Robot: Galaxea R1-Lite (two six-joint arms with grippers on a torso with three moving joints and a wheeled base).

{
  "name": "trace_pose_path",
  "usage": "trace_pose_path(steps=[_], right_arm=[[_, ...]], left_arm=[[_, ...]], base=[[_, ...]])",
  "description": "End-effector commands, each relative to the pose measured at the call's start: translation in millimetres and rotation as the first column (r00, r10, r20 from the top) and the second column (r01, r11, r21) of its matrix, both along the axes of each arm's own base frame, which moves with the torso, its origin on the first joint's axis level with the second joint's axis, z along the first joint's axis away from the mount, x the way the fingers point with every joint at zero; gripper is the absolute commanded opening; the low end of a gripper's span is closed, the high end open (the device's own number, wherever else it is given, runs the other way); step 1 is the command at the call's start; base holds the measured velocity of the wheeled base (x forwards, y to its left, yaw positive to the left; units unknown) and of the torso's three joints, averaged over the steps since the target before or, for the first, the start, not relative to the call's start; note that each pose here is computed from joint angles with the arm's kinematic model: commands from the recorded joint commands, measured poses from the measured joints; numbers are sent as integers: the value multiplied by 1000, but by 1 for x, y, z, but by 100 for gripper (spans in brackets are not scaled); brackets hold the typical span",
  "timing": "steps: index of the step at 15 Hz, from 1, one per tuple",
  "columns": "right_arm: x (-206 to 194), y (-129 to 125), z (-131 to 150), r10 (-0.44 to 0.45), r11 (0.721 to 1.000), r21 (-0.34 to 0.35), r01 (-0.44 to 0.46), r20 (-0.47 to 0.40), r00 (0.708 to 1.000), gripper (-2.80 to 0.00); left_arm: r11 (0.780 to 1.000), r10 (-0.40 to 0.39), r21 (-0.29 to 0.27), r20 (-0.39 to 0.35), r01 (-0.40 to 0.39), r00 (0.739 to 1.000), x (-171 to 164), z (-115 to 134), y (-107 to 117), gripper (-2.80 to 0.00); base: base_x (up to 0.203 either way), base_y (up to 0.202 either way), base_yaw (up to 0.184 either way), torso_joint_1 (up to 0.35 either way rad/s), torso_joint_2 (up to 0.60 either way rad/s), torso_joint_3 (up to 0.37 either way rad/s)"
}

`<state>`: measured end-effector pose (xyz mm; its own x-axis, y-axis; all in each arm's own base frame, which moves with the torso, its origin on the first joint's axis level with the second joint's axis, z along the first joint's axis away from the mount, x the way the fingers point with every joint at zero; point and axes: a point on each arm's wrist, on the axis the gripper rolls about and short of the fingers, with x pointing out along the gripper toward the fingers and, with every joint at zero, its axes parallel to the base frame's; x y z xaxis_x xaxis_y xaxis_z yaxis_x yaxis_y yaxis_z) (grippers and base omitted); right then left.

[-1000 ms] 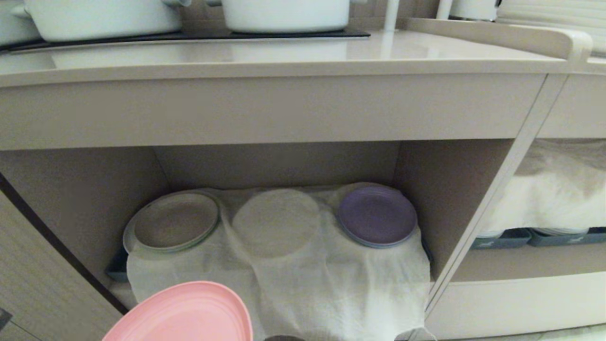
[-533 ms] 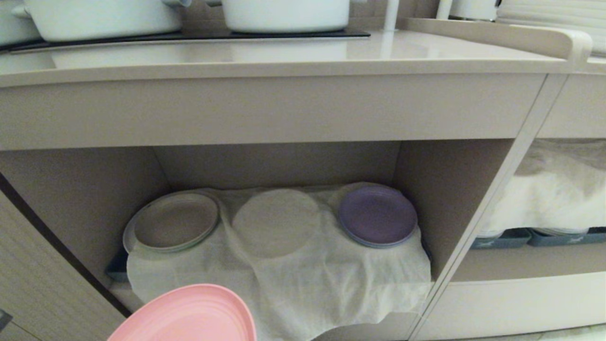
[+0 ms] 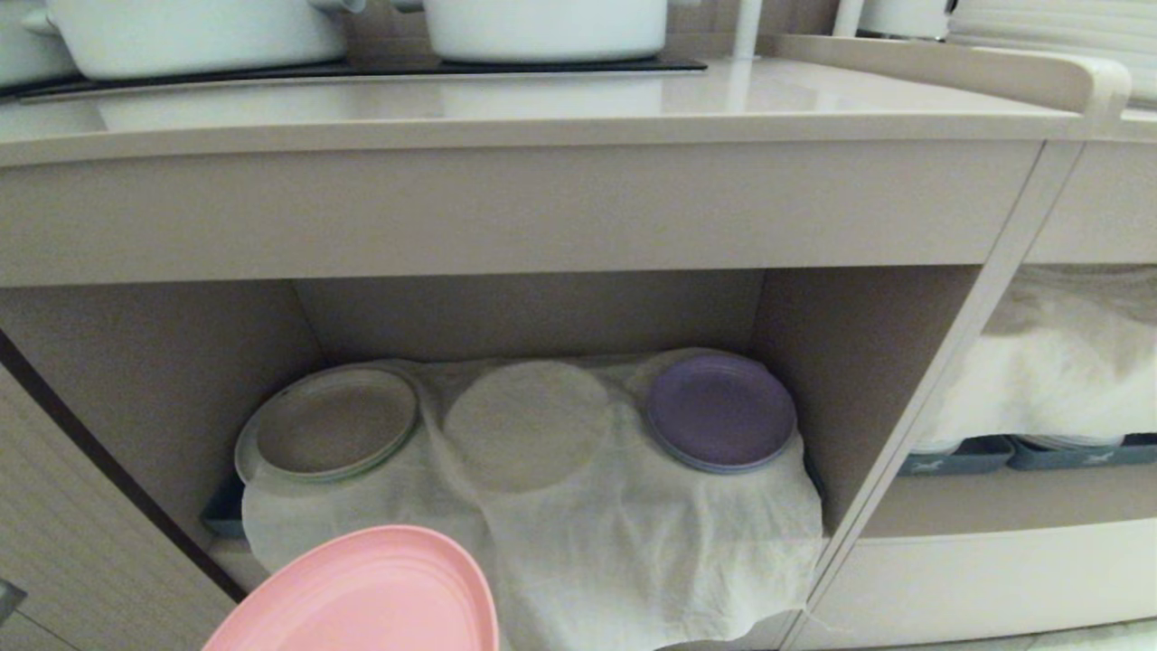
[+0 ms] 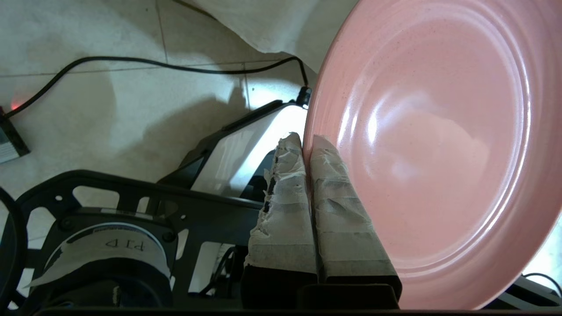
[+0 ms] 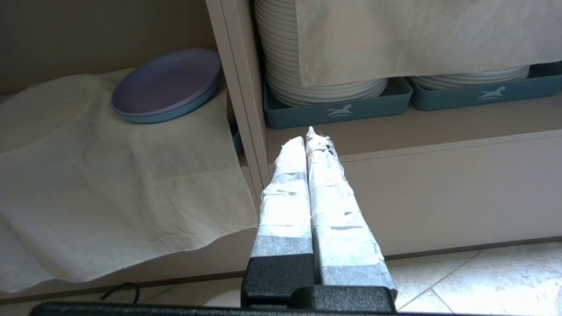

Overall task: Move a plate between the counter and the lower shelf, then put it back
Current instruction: Put the plate

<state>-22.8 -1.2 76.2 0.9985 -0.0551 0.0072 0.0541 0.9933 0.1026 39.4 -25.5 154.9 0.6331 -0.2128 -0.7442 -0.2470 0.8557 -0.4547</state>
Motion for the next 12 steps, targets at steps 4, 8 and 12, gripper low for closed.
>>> trace_pose_path(steps=[4,8,12], right_arm=[[0,0,0,0,1000,0,0,0,1000,-280],[0,0,0,0,1000,0,0,0,1000,-280],[0,0,0,0,1000,-1,0,0,1000,-280]], left_arm=[[1000,-15,-19,-26,15,1000,-1,-1,0,-280],[998,-43,-51,-30,41,999,-3,0,1,-280],[997,-51,-68,-30,49,998,-4,-1,1,-280]], base=[[0,0,0,0,0,0],[0,0,0,0,0,0],[0,0,0,0,0,0]])
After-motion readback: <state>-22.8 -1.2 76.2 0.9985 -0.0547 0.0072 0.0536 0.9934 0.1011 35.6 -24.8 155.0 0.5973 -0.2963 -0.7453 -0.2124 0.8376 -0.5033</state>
